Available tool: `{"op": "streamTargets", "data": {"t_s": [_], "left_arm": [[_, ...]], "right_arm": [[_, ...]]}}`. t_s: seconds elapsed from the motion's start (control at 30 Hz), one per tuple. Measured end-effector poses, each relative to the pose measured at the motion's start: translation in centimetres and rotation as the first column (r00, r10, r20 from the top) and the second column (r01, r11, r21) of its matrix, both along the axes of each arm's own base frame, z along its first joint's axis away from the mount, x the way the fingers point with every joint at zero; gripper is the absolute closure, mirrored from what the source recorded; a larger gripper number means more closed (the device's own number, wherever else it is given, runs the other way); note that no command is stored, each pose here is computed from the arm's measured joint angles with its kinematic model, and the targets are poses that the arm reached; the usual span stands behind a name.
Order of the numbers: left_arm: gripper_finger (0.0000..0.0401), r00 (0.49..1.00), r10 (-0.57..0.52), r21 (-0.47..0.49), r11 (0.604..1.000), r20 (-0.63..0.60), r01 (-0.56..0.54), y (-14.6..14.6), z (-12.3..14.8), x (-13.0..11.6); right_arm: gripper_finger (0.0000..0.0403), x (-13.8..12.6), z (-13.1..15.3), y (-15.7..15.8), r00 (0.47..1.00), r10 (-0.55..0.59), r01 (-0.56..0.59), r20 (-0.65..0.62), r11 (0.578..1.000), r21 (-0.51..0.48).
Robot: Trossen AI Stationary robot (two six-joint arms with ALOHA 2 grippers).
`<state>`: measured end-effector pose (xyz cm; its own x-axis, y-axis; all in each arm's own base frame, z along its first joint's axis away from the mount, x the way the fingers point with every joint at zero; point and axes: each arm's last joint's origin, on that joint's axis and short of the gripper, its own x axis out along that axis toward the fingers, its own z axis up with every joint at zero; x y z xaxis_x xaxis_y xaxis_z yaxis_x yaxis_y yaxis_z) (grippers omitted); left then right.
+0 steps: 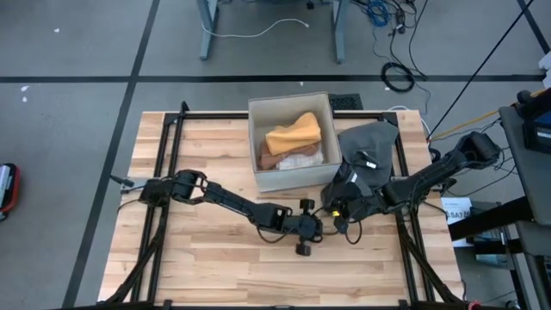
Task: Fold towel
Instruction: Fold the orange towel
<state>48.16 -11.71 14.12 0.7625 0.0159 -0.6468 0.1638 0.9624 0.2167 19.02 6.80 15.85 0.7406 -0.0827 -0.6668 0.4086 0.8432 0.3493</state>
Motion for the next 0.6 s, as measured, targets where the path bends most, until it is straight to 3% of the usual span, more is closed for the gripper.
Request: {"op": "streamTargets", "data": {"t_s": [0.1,0.2,0.37,0.6], "left_arm": [[0.0327,0.988,0.11,-0.024,0.994,0.11,-0.108,-0.9,0.8,0.3],[0.0328,0.971,0.154,-0.034,0.988,0.181,-0.151,-1.9,1.0,0.4],[0.0319,0.977,0.169,-0.061,0.985,0.132,-0.162,-2.7,-0.3,0.1],[0.0252,0.954,0.294,0.004,0.955,0.065,-0.295,-3.7,-1.2,-1.2]], "right_arm": [[0.0403,0.7,-0.6,0.4,1.0,0.002,-0.002,0.017,1.0,0.003],[0.0403,1.4,-1.2,0.8,0.999,0.018,-0.018,0.034,1.0,0.008],[0.0403,2.0,-1.7,1.5,0.997,0.036,-0.037,0.062,0.999,0.012],[0.0403,2.5,-0.7,2.6,0.976,0.049,-0.04,0.213,0.998,-0.044]]}}
